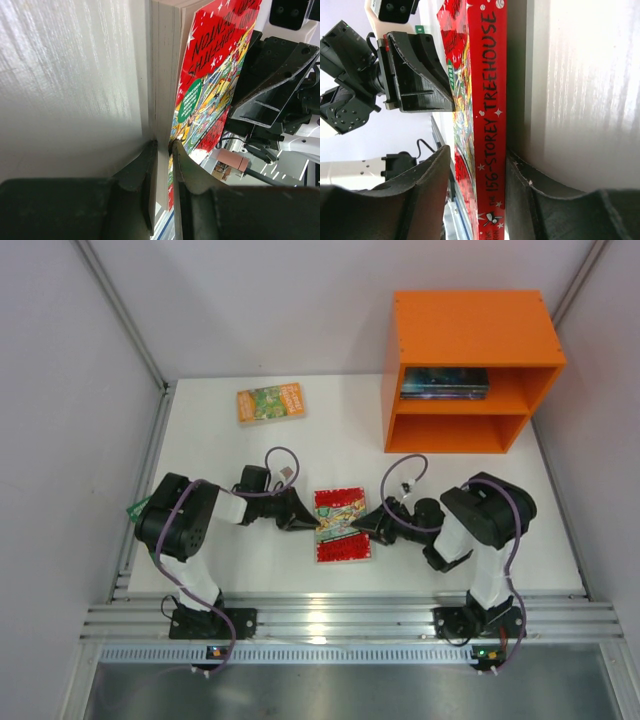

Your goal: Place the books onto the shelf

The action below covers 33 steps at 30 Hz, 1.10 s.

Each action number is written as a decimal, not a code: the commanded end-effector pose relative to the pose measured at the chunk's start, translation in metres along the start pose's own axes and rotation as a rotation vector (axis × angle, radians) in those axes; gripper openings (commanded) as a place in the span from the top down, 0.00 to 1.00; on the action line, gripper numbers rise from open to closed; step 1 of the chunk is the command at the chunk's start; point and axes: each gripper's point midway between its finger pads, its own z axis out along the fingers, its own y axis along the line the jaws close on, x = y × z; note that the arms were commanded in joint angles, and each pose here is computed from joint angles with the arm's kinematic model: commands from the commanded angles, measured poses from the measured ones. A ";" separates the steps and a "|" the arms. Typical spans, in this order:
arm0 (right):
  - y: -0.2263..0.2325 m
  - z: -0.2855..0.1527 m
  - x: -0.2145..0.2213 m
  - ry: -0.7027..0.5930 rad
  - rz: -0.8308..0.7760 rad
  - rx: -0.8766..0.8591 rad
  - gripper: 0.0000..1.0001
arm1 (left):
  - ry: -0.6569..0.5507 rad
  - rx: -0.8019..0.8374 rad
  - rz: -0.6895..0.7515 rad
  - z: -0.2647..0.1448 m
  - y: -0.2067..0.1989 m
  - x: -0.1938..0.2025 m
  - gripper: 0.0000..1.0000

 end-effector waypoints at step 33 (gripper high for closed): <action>0.038 -0.134 -0.131 -0.481 -0.032 -0.060 1.00 | -0.234 -0.259 0.148 -0.069 -0.031 -0.005 0.35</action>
